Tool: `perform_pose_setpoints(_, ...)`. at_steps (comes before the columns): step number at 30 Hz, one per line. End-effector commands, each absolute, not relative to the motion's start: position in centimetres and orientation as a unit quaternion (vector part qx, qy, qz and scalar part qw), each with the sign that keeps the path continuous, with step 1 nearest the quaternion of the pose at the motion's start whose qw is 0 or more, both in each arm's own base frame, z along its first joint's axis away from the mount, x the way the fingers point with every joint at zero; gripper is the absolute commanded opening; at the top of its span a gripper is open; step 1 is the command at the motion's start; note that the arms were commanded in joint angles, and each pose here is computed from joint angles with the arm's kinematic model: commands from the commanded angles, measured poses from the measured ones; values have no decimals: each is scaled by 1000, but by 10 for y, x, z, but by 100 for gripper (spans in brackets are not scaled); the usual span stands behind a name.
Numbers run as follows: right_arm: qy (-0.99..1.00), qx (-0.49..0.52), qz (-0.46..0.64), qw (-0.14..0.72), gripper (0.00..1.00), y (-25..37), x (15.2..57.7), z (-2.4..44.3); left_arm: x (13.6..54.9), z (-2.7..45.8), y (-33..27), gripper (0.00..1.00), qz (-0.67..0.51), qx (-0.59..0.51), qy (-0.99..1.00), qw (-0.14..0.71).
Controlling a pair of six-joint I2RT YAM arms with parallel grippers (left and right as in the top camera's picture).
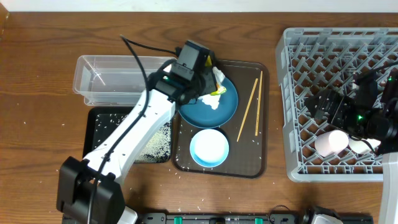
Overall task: Sort waste into correct bins and load items into the dishwasher rack
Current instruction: 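Grasp the green snack wrapper on the blue plate with left gripper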
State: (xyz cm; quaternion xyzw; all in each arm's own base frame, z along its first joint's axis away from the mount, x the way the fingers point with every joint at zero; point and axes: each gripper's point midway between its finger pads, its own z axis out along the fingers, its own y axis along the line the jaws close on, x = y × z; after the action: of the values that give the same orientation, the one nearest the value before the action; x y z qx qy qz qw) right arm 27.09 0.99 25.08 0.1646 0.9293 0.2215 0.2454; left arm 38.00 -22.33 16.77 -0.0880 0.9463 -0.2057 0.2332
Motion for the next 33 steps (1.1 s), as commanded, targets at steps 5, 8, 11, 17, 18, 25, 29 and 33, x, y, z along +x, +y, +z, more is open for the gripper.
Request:
perform_pose_setpoints(5, 933, 158, 209, 247, 99, 8, 270, 251, 394, 175, -205, 6, -216, -78, 942, 245)
perform_pose_setpoints(8, 935, 161, 195, 249, 99, 3, 270, 249, 380, 170, -224, 6, -241, -56, 946, 212)
perform_pose_setpoints(11, 934, 162, 193, 252, 99, 2, 272, 250, 366, 153, -237, 6, -220, -38, 955, 197)
perform_pose_setpoints(17, 936, 163, 194, 245, 99, 3, 269, 248, 369, 136, -229, 7, -177, -43, 962, 201)
perform_pose_setpoints(18, 936, 163, 194, 245, 99, 3, 268, 248, 369, 136, -229, 8, -177, -44, 962, 201)
perform_pose_setpoints(25, 935, 163, 194, 247, 99, 2, 269, 249, 362, 133, -228, 20, -171, -41, 966, 189)
perform_pose_setpoints(29, 935, 163, 194, 247, 99, 2, 269, 249, 361, 132, -228, 6, -170, -41, 967, 188)
perform_pose_setpoints(33, 936, 163, 194, 246, 99, 3, 269, 248, 366, 134, -227, 6, -165, -18, 966, 200)
